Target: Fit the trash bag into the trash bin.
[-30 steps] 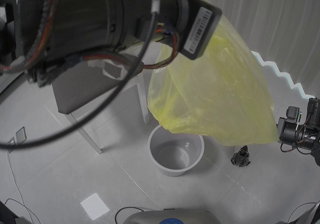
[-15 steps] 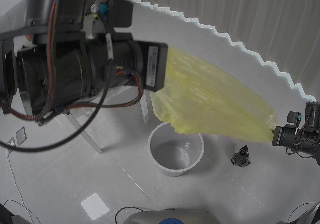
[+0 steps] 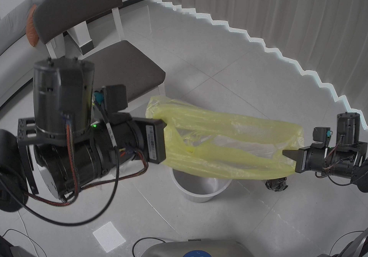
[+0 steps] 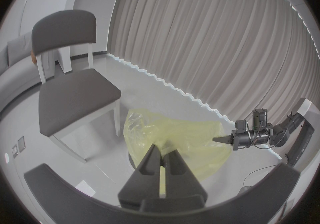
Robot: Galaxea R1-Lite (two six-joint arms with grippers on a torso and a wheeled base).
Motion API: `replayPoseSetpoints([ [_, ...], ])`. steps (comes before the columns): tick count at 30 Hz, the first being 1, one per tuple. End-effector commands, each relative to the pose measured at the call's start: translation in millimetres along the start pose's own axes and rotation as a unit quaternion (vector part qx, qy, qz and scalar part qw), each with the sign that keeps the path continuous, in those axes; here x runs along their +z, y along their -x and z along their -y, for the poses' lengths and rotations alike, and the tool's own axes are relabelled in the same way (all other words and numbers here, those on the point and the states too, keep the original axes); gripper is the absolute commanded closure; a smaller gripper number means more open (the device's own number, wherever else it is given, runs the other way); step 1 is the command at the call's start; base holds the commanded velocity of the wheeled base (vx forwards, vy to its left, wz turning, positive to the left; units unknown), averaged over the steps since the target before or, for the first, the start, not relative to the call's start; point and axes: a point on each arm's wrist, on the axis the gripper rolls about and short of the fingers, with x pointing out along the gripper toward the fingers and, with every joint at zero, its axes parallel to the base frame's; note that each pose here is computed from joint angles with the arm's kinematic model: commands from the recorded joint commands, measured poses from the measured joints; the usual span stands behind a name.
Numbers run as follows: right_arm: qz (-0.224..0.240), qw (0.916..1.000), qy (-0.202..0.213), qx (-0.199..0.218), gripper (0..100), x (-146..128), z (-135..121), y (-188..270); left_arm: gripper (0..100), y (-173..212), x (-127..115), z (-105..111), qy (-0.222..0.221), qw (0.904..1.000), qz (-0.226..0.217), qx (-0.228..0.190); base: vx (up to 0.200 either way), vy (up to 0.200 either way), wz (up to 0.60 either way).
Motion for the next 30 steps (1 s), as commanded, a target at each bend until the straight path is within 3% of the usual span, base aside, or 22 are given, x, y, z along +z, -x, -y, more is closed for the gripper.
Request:
replayPoseSetpoints([
  [1,-0.027,0.999,0.029,0.02,100,-2,-29,-32,100,-20,-36,-21,0.028,0.9987,-0.041,0.009,0.0,0.0,0.0],
  [9,-0.061,0.9975,0.035,0.007,100,-16,-40,-59,100,-54,-71,-24,0.077,0.9953,-0.057,0.012,0.0,0.0,0.0],
  [12,-0.064,0.9978,0.016,-0.001,100,-19,-42,-62,100,-74,-82,-24,0.083,0.9953,-0.049,0.011,0.0,0.0,0.0],
  [15,-0.067,0.9977,-0.007,-0.005,100,-20,-40,-63,100,-87,-88,-26,0.086,0.9955,-0.038,0.011,0.0,0.0,0.0],
  [24,-0.088,0.9953,-0.021,-0.032,100,-26,-20,-84,100,-110,-106,-37,0.088,0.9936,-0.062,0.032,0.0,0.0,0.0],
  [30,-0.091,0.995,-0.025,-0.034,100,-24,-16,-101,100,-114,-106,-49,0.097,0.9934,-0.053,0.028,0.0,0.0,0.0],
])
